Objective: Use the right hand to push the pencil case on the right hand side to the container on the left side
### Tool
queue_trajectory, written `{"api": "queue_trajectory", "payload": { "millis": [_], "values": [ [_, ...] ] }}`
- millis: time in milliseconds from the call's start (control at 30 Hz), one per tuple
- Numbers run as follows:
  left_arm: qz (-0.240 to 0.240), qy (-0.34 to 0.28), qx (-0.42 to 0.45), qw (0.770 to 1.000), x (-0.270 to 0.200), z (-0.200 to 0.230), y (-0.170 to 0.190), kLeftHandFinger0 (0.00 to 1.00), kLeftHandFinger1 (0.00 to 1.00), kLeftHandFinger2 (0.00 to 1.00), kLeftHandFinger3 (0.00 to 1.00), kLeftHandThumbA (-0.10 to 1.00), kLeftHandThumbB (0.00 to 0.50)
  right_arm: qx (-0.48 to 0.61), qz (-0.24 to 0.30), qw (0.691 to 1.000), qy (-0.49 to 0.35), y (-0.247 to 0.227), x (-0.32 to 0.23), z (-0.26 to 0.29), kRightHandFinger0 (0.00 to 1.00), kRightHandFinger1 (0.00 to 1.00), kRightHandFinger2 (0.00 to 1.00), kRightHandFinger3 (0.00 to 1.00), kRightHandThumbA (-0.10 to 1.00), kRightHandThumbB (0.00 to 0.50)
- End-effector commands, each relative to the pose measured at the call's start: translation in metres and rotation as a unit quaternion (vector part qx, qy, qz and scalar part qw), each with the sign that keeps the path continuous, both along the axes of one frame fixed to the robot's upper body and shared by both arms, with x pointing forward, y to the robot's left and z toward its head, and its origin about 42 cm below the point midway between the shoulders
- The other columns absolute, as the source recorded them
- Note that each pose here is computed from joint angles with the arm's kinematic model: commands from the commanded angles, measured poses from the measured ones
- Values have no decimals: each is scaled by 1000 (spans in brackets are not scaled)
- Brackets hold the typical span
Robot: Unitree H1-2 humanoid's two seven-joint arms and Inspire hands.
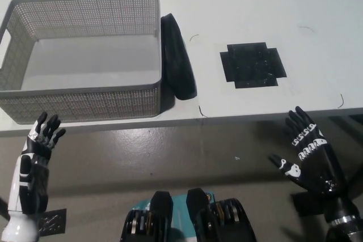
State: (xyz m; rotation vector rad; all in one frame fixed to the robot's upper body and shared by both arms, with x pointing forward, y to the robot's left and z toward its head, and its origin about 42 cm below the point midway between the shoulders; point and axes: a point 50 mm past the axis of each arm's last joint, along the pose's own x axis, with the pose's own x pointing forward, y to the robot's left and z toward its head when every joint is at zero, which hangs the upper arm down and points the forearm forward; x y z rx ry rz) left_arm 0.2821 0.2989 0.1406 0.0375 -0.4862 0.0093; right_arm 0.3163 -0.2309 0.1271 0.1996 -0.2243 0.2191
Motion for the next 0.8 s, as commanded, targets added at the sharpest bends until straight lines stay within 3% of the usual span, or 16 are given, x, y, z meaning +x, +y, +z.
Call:
{"api": "queue_trajectory", "payload": {
  "millis": [0,100,767],
  "values": [
    [8,-17,6,1000,2,6,9,1000,1000,1000,1000,1000,416,1,13,999,-39,2,8,12,1000,1000,1000,1000,1000,143],
    [11,-11,8,1000,0,2,13,1000,1000,1000,1000,1000,415,5,9,999,-37,0,9,12,1000,1000,1000,1000,1000,170],
    [15,12,17,1000,-11,-10,23,1000,1000,1000,1000,1000,389,10,5,999,-40,-3,8,15,1000,1000,1000,1000,1000,166]
  ]
}}
